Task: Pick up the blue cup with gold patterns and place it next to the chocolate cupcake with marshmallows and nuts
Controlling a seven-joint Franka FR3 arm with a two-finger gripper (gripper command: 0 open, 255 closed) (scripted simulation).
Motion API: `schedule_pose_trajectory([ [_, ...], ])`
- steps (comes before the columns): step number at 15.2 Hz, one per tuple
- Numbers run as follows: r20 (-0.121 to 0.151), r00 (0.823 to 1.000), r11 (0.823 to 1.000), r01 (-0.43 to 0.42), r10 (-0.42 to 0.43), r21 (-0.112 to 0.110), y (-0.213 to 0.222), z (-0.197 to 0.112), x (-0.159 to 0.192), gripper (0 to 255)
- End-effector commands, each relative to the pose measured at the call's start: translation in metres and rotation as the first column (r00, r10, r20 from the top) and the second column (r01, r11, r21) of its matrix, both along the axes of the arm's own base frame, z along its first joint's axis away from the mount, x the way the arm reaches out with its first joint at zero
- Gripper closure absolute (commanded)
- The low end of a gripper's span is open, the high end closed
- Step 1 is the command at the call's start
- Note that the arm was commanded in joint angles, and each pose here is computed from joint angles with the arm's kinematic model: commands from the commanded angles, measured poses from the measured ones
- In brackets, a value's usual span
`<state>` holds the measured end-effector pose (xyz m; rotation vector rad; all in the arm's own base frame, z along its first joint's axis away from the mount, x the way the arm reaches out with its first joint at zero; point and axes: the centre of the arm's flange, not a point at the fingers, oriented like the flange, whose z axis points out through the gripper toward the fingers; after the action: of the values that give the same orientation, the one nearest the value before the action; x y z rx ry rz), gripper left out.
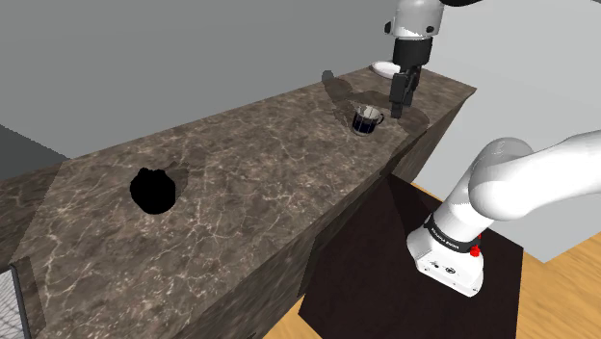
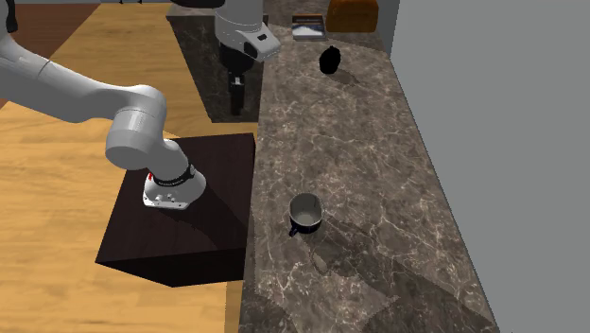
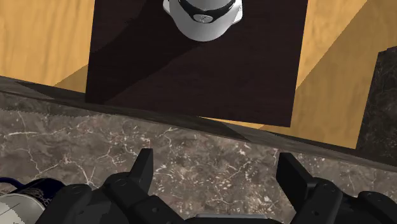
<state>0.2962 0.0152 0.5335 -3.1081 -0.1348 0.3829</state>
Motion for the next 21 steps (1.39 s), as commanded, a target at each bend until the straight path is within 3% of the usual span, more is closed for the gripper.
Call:
schedule_pose_trajectory([
  [1,0.0,1.0,1.0,0.0,0.0,0.0,0.0,0.0,0.0,0],
  [21,0.14,0.989,0.998,-0.057,0.053,0.026,-0.211,-0.107,0.098,0],
])
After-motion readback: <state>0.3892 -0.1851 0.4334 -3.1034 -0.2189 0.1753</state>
